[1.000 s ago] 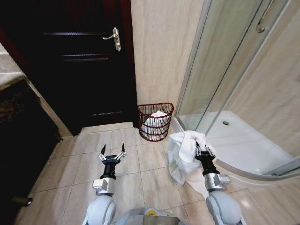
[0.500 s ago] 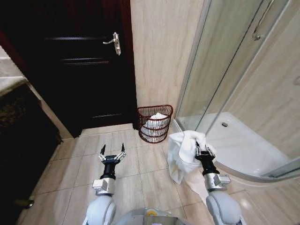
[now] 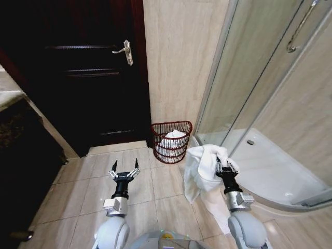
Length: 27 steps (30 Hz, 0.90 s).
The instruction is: Discard the used towel into the hamper.
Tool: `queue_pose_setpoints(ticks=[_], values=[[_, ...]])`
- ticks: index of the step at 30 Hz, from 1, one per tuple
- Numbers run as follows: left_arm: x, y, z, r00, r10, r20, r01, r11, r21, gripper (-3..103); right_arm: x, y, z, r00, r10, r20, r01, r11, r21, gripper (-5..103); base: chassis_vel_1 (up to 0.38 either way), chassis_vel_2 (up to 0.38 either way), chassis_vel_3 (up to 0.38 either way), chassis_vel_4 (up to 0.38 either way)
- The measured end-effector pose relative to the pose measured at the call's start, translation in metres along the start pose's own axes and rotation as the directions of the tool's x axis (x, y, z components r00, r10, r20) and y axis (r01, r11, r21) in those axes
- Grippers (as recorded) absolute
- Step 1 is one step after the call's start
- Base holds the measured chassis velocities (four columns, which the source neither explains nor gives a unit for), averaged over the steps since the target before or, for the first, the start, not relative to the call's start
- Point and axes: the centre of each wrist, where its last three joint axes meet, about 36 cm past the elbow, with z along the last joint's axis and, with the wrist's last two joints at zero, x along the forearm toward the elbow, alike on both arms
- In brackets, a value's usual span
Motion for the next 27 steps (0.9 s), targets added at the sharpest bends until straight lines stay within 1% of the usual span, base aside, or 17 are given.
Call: queue_pose_setpoints(ticks=[27], values=[[-0.0013, -0.0006, 0.0068, 1.000, 0.001, -0.008, -0.001, 1.000, -0.012, 100, -0.0045, -0.0002, 0.0036, 1.000, -0.004, 0.002, 0.004, 1.000, -0.007, 17, -0.058, 0.070, 0.071, -0.047]])
